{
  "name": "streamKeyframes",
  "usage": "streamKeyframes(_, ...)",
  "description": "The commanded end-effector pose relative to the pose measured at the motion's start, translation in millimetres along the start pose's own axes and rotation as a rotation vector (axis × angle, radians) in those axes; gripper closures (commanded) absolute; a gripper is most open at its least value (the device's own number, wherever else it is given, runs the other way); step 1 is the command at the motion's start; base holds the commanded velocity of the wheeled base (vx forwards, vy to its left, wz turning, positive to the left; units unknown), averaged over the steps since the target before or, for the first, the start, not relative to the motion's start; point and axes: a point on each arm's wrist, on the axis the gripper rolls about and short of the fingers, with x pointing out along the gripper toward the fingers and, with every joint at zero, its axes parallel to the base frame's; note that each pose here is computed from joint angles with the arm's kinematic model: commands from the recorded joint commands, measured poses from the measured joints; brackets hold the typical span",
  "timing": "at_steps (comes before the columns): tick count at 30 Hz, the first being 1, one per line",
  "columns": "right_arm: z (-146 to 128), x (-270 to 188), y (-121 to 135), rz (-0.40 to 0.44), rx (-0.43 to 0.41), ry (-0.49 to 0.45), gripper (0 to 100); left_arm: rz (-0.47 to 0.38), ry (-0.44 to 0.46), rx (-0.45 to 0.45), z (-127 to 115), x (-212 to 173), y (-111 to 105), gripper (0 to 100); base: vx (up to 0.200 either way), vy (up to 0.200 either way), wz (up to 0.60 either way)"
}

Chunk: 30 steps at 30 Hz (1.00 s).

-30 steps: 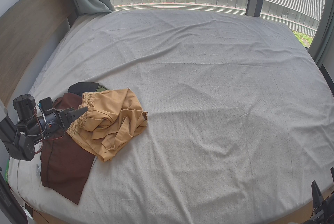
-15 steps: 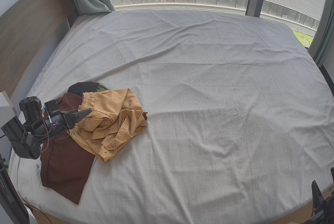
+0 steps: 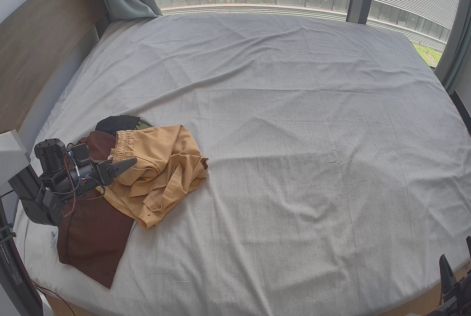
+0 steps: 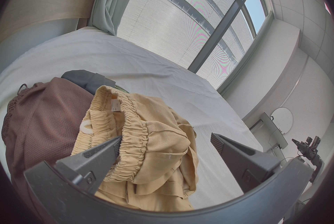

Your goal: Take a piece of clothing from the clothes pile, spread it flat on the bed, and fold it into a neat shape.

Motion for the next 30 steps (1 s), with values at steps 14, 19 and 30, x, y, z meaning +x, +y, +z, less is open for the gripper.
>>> streamKeyframes(14,-5,0,0,0.0,0.0,0.003,0,-0.059,0.037,-0.025,-12,0,-13,0,0.0,0.0,0.0)
streamKeyframes(19,-5,0,0,0.0,0.0,0.001,0,-0.061,0.027,-0.017,-9,3,-11,0,0.0,0.0,0.0)
streamKeyframes(30,-5,0,0,0.0,0.0,0.001,0,-0.087,0.033,-0.006,-10,13,-15,0,0.0,0.0,0.0)
